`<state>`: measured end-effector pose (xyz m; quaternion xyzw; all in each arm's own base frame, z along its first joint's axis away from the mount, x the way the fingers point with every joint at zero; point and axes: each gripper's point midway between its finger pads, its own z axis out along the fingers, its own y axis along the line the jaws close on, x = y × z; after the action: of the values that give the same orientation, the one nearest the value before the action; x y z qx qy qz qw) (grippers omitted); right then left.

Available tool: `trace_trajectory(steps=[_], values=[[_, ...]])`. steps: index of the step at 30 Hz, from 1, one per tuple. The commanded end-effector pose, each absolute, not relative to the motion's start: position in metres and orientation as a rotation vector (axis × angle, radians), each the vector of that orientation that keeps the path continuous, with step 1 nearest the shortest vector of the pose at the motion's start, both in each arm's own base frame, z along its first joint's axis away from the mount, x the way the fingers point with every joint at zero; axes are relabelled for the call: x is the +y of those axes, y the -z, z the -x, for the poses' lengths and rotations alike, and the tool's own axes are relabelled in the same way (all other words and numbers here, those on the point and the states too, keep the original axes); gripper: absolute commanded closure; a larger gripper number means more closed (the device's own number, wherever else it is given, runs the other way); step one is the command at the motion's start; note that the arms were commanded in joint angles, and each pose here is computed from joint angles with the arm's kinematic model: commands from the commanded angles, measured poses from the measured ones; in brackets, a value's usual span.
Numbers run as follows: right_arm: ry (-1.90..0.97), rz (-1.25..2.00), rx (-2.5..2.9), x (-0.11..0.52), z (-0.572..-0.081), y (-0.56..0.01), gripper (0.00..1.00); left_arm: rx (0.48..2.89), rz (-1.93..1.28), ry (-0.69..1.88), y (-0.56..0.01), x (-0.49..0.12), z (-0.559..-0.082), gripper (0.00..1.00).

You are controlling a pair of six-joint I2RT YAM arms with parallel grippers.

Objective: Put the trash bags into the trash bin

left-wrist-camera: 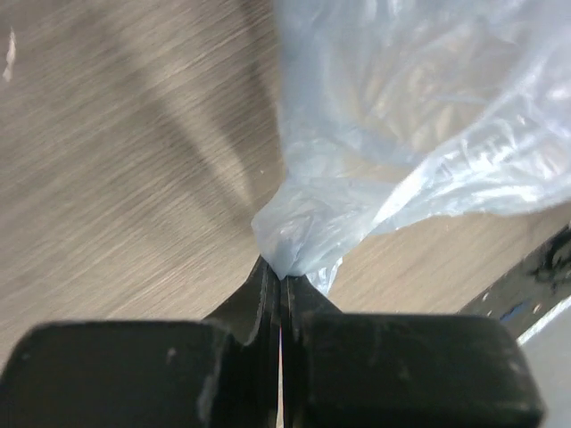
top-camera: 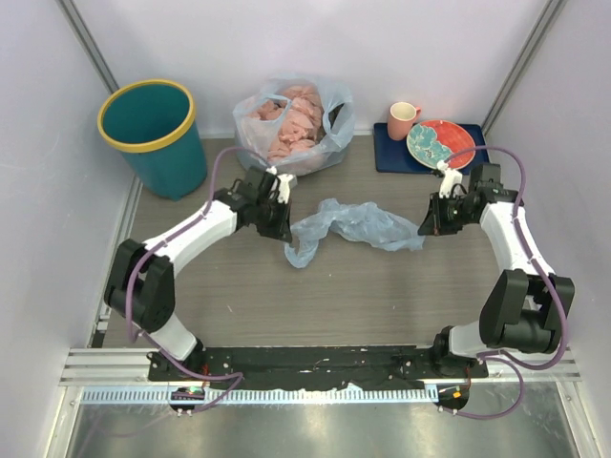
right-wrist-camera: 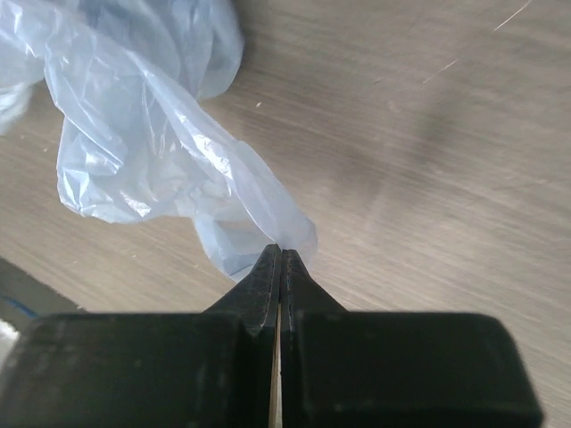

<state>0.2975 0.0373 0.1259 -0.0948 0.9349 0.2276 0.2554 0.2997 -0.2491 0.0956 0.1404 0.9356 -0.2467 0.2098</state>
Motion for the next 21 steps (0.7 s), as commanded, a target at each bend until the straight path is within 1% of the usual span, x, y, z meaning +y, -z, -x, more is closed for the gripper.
trace_trajectory(steps=[1, 3, 5, 6, 7, 8, 9, 10, 11, 13, 15, 16, 18, 19, 21], values=[[-0.428, 0.384, 2.464, 0.017, -0.316, -0.155, 0.99, 2.606, -0.999, 0.638, -0.138, -0.222, -0.250, 1.00], [-0.390, 0.463, 2.444, 0.015, -0.324, -0.162, 0.99, 2.581, -1.144, 0.631, -0.140, -0.219, -0.250, 1.00], [-0.339, 0.576, 2.411, 0.014, -0.328, -0.166, 0.99, 2.565, -1.231, 0.683, -0.158, -0.222, -0.246, 1.00], [-0.330, 0.618, 2.395, 0.014, -0.329, -0.169, 0.93, 2.535, -1.300, 0.751, -0.160, -0.229, -0.244, 1.00], [-0.378, 0.665, 2.371, 0.022, -0.325, -0.174, 0.70, 2.528, -1.321, 0.791, -0.175, -0.232, -0.241, 1.00], [-0.382, 0.700, 2.325, 0.025, -0.328, -0.187, 0.51, 2.515, -1.335, 0.831, -0.181, -0.236, -0.240, 1.00], [-0.381, 0.742, 2.268, 0.029, -0.328, -0.199, 0.38, 2.513, -1.347, 0.901, -0.183, -0.243, -0.237, 1.00], [-0.450, 0.777, 2.181, 0.042, -0.329, -0.214, 0.17, 2.484, -1.369, 0.936, -0.194, -0.246, -0.236, 1.00], [-0.468, 0.797, 2.121, 0.048, -0.330, -0.225, 0.11, 2.473, -1.364, 0.961, -0.198, -0.249, -0.235, 1.00], [-0.498, 0.842, 1.967, 0.073, -0.337, -0.251, 0.08, 2.433, -1.379, 1.059, -0.210, -0.257, -0.229, 1.00], [-0.516, 0.927, 1.916, 0.100, -0.333, -0.251, 0.07, 2.414, -1.372, 1.107, -0.218, -0.261, -0.228, 1.00], [-0.559, 1.013, 1.845, 0.134, -0.326, -0.258, 0.07, 2.405, -1.373, 1.150, -0.222, -0.264, -0.224, 1.00], [-0.630, 1.028, 1.810, 0.160, -0.319, -0.249, 0.07, 2.386, -1.373, 1.182, -0.225, -0.266, -0.221, 1.00], [-0.649, 1.028, 1.733, 0.182, -0.322, -0.257, 0.07, 2.362, -1.378, 1.204, -0.230, -0.267, -0.219, 1.00], [-0.634, 1.048, 1.718, 0.196, -0.322, -0.236, 0.06, 2.326, -1.408, 1.201, -0.232, -0.266, -0.217, 1.00]])
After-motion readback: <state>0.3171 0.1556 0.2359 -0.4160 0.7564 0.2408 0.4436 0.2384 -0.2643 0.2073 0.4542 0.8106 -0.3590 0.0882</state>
